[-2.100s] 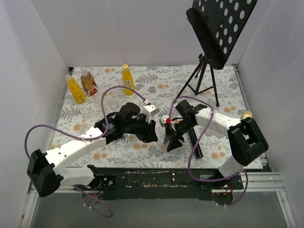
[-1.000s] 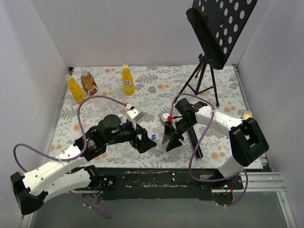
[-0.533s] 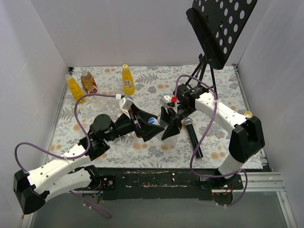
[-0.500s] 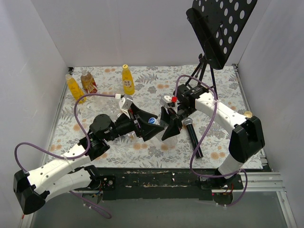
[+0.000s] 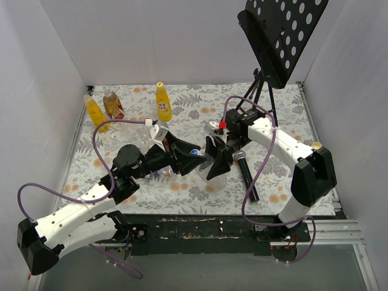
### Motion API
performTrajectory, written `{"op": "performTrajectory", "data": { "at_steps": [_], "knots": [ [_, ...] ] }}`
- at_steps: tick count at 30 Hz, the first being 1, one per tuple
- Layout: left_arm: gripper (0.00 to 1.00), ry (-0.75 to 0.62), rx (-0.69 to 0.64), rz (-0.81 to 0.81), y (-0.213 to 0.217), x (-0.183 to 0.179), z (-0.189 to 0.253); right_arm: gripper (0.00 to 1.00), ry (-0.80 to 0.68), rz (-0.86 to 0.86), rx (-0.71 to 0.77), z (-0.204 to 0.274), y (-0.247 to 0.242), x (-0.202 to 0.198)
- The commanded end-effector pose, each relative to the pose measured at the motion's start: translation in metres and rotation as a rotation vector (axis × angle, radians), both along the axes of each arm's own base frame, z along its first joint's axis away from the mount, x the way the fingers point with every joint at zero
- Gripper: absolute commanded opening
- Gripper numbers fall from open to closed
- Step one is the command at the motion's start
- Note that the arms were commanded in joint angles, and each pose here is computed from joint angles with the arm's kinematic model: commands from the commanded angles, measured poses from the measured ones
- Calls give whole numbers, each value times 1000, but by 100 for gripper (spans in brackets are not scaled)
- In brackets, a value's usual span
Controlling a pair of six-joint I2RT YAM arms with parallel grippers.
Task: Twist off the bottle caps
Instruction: Unscrew the bottle cap from the plastic bottle.
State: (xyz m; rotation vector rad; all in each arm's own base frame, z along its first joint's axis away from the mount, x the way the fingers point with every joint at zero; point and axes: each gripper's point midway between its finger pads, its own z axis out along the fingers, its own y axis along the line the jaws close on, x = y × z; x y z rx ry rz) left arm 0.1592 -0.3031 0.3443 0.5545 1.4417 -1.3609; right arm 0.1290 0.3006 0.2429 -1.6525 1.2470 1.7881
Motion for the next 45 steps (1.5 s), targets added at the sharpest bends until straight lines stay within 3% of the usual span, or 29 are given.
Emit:
{"op": "performTrajectory", "data": {
  "at_steps": [1,3,8,12,17,22,29,35,38,42,43,45],
  "knots": [
    [53,-91,22,-29,3,-4,10,6,11,-7,36,15,3,3],
    [46,-100,27,-43,3,-4,11,6,11,-7,33,14,3,3],
    [0,-79,26,-72,3,-1,7,6,9,-7,33,14,2,3],
    [0,-22,-33,-35,6,4,8,3,22,-10,17,13,3,4],
    [0,130,-190,121,22,25,16,1,-21,-68,-50,2,12,25],
    [0,298,-271,388,45,69,9,1,-145,-419,-129,-15,20,70],
    [0,505,-399,668,57,117,-18,1,-182,-771,-249,-29,21,120],
    [0,512,-349,767,23,131,-31,1,-113,-978,-300,-34,14,146],
    [0,507,-292,784,15,137,-49,1,-114,-953,-295,-34,15,142],
    [0,394,-316,688,18,126,-26,1,-68,-831,-291,-42,13,124],
    [12,392,-301,658,18,124,-23,1,-78,-775,-283,-44,11,119],
    [46,373,-287,590,23,119,-11,1,-57,-672,-256,-43,6,109]
  ]
}}
